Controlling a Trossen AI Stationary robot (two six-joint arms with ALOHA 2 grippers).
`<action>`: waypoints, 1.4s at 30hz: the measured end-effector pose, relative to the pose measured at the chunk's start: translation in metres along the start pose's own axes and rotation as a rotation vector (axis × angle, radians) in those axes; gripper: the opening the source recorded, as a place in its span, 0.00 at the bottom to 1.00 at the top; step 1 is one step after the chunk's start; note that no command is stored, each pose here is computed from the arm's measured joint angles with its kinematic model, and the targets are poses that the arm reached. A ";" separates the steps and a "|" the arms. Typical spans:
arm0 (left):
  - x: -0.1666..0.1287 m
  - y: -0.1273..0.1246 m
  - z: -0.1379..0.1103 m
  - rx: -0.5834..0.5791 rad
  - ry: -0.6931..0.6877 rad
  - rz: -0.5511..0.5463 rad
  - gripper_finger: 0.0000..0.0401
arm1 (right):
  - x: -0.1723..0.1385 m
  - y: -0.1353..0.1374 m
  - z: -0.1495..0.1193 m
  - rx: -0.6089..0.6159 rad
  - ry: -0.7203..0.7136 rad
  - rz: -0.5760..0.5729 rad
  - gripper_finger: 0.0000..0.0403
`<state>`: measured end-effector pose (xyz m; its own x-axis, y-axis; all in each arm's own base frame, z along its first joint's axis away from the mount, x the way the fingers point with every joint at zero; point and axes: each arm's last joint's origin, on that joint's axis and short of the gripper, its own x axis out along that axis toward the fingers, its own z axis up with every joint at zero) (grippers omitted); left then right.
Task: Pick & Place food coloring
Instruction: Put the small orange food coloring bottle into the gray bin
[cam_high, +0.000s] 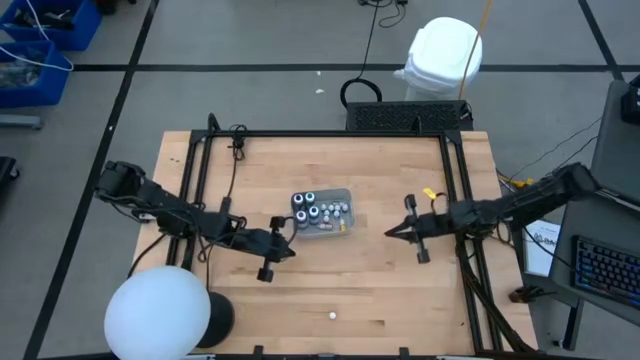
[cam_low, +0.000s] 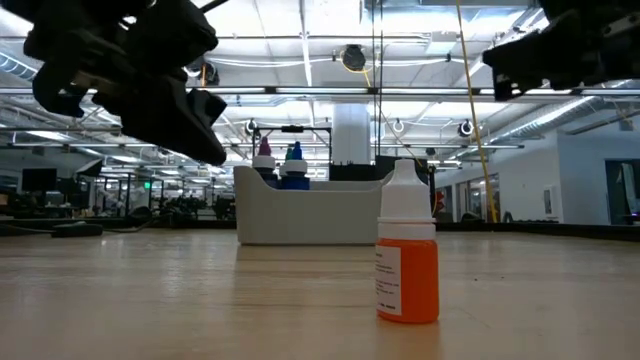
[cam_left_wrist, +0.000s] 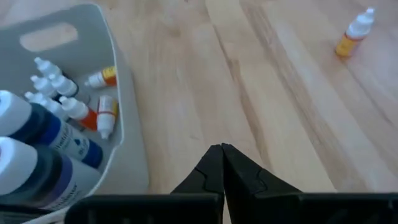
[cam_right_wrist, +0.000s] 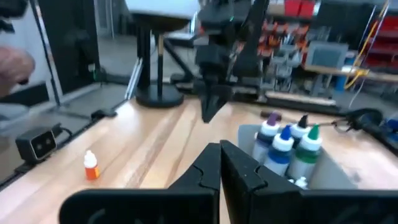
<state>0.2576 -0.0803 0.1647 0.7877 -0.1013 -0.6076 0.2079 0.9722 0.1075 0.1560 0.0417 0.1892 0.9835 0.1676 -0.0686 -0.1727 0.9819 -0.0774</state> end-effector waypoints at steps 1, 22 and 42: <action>0.000 0.000 -0.002 -0.001 -0.011 0.004 0.01 | 0.007 0.003 0.002 -0.005 0.026 0.003 0.00; -0.002 -0.009 -0.030 0.085 -0.021 0.073 0.02 | 0.160 0.084 -0.013 -0.116 0.345 0.191 0.00; -0.007 -0.021 -0.027 0.127 -0.057 0.107 0.05 | 0.192 0.137 -0.037 -0.008 0.326 0.273 0.55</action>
<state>0.2322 -0.0948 0.1457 0.8404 -0.0138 -0.5419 0.1899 0.9438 0.2705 0.3192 0.2050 0.1285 0.8331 0.3831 -0.3990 -0.4257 0.9046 -0.0205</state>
